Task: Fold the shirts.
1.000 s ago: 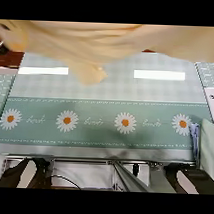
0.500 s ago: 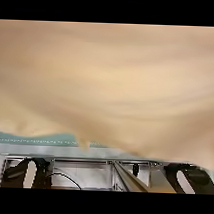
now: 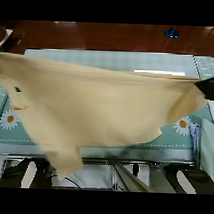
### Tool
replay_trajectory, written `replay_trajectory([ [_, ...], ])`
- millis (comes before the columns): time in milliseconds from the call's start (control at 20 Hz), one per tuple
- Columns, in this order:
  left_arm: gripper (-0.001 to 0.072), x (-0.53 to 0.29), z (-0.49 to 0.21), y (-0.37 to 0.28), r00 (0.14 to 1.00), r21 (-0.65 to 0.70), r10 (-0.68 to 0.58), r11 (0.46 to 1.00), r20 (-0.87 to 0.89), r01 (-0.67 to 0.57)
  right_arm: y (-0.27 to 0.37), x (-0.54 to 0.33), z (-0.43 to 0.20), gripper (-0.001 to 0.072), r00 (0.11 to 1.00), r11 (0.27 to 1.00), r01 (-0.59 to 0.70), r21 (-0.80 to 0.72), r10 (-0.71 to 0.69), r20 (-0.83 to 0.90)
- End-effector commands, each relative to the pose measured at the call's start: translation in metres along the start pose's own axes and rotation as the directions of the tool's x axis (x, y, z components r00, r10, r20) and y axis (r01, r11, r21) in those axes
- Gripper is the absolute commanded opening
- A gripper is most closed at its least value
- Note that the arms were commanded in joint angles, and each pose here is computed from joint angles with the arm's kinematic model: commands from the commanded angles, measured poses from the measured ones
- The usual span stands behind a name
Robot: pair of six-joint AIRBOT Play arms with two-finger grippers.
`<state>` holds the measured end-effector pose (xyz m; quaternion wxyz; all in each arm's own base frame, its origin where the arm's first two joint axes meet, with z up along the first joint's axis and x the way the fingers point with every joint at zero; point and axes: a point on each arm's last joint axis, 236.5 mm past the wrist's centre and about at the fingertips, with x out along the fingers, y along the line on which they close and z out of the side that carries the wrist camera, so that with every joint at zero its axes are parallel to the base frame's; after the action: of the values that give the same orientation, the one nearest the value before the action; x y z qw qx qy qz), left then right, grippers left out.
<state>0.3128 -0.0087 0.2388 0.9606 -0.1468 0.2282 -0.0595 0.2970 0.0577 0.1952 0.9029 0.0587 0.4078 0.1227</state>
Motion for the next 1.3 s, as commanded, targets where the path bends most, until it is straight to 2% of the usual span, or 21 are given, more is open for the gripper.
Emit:
replay_trajectory([
  [0, 0.0017, 0.081, -0.045, 0.045, 0.996, -0.13, 0.028, 0.991, -0.087, -0.04, -0.022, 0.107, 0.01, 0.0015, 0.998, 0.997, -0.047, 0.068, 0.049, -0.028],
  [200, 0.0017, 0.157, -0.055, 0.063, 0.993, -0.16, 0.058, 0.984, -0.102, -0.074, -0.055, 0.217, 0.044, 0.0016, 0.996, 0.986, -0.047, 0.161, 0.058, -0.067],
  [350, 0.0018, 0.197, -0.086, 0.045, 0.982, -0.206, -0.003, 0.978, -0.19, -0.037, -0.064, 0.275, 0.058, 0.002, 0.987, 0.957, -0.075, 0.281, 0.11, -0.112],
  [400, 0.0031, 0.204, -0.097, 0.039, 0.976, -0.215, -0.018, 0.976, -0.216, -0.029, -0.065, 0.285, 0.062, 0.0101, 0.984, 0.938, -0.091, 0.333, 0.135, -0.112],
  [450, 0.0184, 0.21, -0.106, 0.036, 0.971, -0.217, -0.027, 0.976, -0.239, -0.026, -0.065, 0.292, 0.067, 0.0322, 0.981, 0.923, -0.114, 0.368, 0.163, -0.103],
  [500, 0.0434, 0.212, -0.111, 0.036, 0.966, -0.217, -0.031, 0.976, -0.257, -0.026, -0.069, 0.292, 0.072, 0.0396, 0.979, 0.911, -0.128, 0.393, 0.18, -0.096],
  [550, 0.0509, 0.209, -0.114, 0.039, 0.96, -0.221, -0.035, 0.975, -0.279, -0.029, -0.076, 0.285, 0.076, 0.0403, 0.978, 0.903, -0.133, 0.407, 0.186, -0.092],
  [700, 0.0509, 0.174, -0.128, 0.077, 0.891, -0.189, -0.016, 0.979, -0.454, -0.078, -0.118, 0.235, 0.08, 0.0403, 0.983, 0.931, -0.091, 0.354, 0.14, -0.116],
  [800, 0.0508, 0.139, -0.147, 0.116, 0.825, -0.221, 0.004, 0.963, -0.565, -0.156, -0.152, 0.192, 0.051, 0.0403, 0.972, 0.968, 0.014, 0.249, 0.046, -0.232],
  [900, 0.0508, 0.112, -0.183, 0.137, 0.76, -0.288, -0.032, 0.935, -0.649, -0.207, -0.177, 0.162, 0.002, 0.0403, 0.942, 0.963, 0.125, 0.239, -0.04, -0.334],
  [1050, 0.0509, 0.093, -0.254, 0.134, 0.684, -0.404, -0.127, 0.877, -0.719, -0.261, -0.166, 0.158, -0.072, 0.0403, 0.954, 0.884, 0.128, 0.449, 0.014, -0.298],
  [1150, 0.0508, 0.097, -0.276, 0.116, 0.691, -0.473, -0.209, 0.854, -0.692, -0.215, -0.146, 0.162, -0.115, 0.0403, 0.967, 0.806, 0.085, 0.585, 0.076, -0.245],
  [1250, 0.0508, 0.106, -0.285, 0.115, 0.704, -0.519, -0.231, 0.825, -0.671, -0.224, -0.131, 0.162, -0.142, 0.0403, 0.966, 0.762, 0.054, 0.646, 0.123, -0.226],
])
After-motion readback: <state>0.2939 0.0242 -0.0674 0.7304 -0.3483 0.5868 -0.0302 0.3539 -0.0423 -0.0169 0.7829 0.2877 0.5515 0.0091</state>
